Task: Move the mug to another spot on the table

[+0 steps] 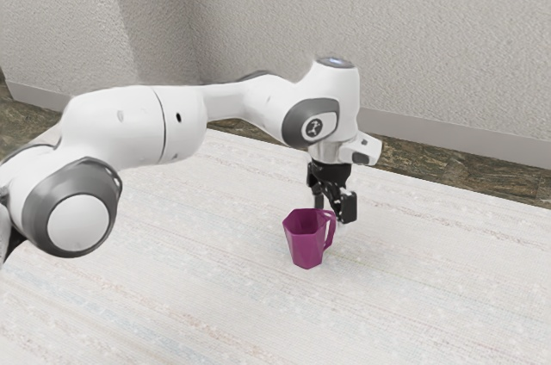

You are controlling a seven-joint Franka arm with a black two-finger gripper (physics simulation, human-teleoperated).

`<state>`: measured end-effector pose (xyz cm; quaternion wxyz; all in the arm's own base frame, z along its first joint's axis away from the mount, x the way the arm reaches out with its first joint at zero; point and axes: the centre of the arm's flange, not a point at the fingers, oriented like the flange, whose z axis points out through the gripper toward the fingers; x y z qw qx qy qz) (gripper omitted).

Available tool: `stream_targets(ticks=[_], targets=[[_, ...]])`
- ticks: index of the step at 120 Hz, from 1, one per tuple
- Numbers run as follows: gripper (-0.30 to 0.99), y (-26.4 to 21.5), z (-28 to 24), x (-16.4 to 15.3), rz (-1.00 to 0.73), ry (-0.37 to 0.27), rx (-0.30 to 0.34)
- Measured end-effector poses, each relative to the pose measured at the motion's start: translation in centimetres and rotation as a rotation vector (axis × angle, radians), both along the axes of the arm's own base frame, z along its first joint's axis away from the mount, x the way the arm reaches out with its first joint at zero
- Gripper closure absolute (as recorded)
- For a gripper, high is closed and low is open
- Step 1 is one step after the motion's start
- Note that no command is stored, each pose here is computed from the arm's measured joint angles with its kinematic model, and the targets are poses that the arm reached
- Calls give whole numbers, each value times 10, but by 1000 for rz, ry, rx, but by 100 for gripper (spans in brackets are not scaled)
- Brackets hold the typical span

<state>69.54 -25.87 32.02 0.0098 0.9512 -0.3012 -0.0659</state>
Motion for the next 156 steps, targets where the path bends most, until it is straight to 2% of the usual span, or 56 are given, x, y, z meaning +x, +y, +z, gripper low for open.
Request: stream_targets(ticks=[24, 63, 101, 132, 156], targets=[[6, 3, -16, 1, -47, 8, 18], [32, 4, -38, 1, -100, 25, 42], [41, 1, -44, 1, -122, 15, 58], [47, 4, -37, -9, -139, 6, 126], [62, 9, -16, -14, -174, -35, 204]])
